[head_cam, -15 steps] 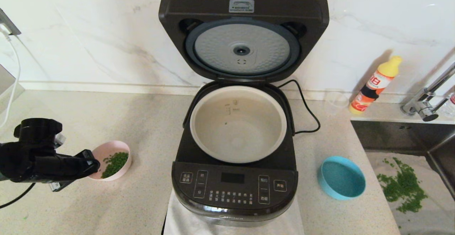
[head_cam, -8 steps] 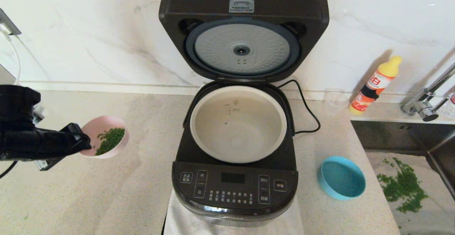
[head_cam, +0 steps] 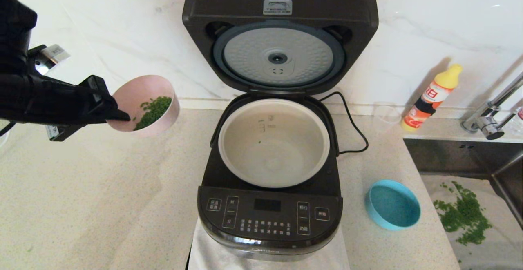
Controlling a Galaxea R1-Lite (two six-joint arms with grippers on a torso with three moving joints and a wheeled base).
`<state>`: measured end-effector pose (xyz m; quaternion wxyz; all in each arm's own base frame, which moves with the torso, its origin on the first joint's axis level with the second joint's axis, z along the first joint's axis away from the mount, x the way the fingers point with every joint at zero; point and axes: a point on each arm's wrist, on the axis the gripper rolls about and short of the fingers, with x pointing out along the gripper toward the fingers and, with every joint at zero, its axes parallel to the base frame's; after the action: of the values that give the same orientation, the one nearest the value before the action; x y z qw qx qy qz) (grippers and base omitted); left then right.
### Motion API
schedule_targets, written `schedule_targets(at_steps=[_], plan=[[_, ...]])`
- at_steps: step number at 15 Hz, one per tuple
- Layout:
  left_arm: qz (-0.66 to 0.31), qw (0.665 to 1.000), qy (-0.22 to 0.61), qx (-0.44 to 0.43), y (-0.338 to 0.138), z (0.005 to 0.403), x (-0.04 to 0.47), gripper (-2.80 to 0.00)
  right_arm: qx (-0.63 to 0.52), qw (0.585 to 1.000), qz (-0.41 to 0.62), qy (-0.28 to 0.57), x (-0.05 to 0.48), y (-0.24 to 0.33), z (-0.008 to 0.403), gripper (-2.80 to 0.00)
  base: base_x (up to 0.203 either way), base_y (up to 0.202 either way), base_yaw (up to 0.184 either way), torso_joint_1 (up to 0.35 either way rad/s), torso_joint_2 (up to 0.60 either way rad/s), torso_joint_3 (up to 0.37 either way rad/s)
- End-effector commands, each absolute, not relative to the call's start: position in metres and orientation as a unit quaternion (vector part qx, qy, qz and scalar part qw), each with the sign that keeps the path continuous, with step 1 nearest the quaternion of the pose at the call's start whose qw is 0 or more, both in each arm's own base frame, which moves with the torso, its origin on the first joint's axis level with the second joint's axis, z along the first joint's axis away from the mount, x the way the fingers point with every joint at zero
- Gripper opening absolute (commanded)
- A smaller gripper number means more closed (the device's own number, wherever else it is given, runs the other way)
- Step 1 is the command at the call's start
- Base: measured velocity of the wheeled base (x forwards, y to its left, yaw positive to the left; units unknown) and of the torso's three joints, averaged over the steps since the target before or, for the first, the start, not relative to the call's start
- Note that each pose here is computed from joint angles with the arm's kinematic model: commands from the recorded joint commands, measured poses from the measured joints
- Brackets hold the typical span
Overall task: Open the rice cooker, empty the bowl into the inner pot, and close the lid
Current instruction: Pour the chopped green onions from the bowl into the rice cooker
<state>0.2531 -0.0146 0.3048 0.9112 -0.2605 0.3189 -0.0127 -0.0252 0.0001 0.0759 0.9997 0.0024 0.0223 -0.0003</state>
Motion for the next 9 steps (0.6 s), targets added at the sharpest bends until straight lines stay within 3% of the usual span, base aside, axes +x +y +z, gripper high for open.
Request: schedule_targets(at_steps=[1,9], plan=[[-0.06,0.912,0.321,-0.247,-0.04,0.314,0.251,-2.8,0.002,1.0,0.0,0.023,-0.025,0.0,0.076,-2.8,0.0,0.0,0.0,0.0,0.0,0.0],[-0.134,0.919,0.326,-0.177,-0.122,0.316,0.243,-2.8,0.002,1.0,0.0,0.023,-0.025,0.0,0.076,-2.8,0.0,0.0,0.0,0.0,0.0,0.0]])
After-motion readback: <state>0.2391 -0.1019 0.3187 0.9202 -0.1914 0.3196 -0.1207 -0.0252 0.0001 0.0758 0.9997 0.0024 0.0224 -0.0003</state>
